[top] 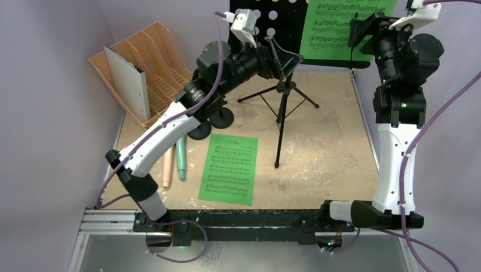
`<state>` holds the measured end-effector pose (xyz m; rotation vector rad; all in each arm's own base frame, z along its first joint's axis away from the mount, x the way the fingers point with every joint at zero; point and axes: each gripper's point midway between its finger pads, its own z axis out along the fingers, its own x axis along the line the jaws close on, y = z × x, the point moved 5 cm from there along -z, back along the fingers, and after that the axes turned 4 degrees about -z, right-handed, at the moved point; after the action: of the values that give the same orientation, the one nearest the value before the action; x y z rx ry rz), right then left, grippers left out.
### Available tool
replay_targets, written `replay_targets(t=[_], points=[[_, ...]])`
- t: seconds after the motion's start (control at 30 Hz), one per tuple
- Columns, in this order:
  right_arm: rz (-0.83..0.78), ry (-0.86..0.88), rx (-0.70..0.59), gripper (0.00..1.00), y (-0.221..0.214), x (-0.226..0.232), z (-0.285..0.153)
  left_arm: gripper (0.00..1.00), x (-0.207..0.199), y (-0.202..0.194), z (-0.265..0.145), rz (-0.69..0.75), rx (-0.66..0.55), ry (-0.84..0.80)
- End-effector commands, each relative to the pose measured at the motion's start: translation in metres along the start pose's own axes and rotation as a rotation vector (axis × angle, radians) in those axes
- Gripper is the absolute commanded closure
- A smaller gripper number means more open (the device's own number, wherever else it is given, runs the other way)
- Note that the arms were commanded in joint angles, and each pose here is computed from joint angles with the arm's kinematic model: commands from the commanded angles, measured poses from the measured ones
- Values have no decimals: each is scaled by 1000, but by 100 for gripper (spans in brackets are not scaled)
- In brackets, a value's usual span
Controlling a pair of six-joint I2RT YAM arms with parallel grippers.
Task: Pack up the instrument practice props
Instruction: Pick up the sheet music from the music stand.
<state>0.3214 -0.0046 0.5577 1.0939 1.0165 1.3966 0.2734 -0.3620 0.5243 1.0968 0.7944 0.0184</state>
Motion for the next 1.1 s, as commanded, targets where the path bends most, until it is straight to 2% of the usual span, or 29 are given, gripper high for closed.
replay_targets(t=[0.0,0.53,0.8,1.07], points=[[37,134,-25,30,7,18,-8,18,-1,2,13,-25,-1,24],[58,224,-11,56,-10,28,-17,21,20,-2,48,-39,-71,112],[55,240,-22,62,-8,30,-19,21,23,11,53,19,-132,143],[54,280,-20,77,-11,35,-20,25,30,-2,69,6,-105,138]])
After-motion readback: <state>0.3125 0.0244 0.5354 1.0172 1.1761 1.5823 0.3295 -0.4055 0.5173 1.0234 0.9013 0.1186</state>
